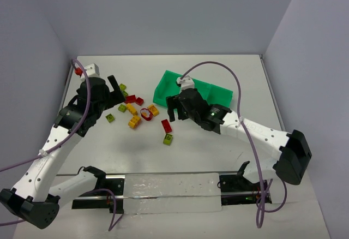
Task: Sort the legos into containers by color
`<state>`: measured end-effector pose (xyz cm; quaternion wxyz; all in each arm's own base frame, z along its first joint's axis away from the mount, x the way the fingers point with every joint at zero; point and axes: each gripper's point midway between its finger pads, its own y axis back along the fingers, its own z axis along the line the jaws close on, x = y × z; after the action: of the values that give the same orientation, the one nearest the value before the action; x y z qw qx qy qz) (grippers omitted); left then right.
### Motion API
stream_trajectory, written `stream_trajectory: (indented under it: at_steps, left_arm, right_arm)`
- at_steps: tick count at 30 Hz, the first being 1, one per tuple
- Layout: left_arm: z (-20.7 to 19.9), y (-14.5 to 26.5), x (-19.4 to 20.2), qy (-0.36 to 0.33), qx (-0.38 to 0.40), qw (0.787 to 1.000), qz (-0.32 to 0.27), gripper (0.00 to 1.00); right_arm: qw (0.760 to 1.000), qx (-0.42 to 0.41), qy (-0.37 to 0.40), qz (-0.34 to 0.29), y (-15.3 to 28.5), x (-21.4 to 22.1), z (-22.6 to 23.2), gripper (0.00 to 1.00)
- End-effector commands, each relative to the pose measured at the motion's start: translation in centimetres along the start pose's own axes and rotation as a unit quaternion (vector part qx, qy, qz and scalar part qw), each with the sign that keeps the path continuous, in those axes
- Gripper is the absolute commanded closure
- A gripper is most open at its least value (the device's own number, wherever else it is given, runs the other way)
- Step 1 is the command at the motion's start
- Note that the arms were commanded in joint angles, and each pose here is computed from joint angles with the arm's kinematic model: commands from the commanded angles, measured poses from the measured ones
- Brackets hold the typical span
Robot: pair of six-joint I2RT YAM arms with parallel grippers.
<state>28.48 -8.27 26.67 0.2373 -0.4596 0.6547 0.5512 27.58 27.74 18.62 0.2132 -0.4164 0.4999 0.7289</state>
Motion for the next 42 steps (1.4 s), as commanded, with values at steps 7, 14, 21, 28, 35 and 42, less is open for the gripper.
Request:
stream_trajectory:
  at_steps: [7, 14, 21, 28, 35, 42]
  left_arm:
    - [-0.8, 0.4, 0.2, 0.015, 0.025, 1.000, 0.001, 0.01]
    - [-0.5, -0.3, 1.2, -0.002, 0.021, 1.000, 0.014, 0.01]
    - [-0.8, -0.4, 1.4, 0.003, 0.031, 0.999, 0.010, 0.01]
    - [-0.5, 0.0, 1.5, 0.001, 0.031, 0.999, 0.011, 0.01]
    - [-0.5, 0.3, 1.4, -0.001, 0.036, 0.999, 0.007, 0.01]
    - [-1.0, -0.1, 2.3, -0.003, 0.050, 0.999, 0.021, 0.01]
  right_arm:
    - [0.994, -0.040, 0.021, 0.096, -6.0, 4.8, 3.0, 0.10]
    - [0.988, -0.037, 0.038, 0.146, -8.6, 8.8, 3.0, 0.09]
    - [0.987, 0.006, 0.051, 0.153, -10.8, 10.3, 2.0, 0.17]
    - [0.986, 0.013, 0.054, 0.157, -11.6, 11.2, 2.0, 0.52]
    - [0.996, 0.009, 0.021, 0.084, -8.6, 5.9, 2.6, 0.82]
    - [0.994, 0.100, -0.053, 0.007, -3.8, 1.0, -4.1, 0.82]
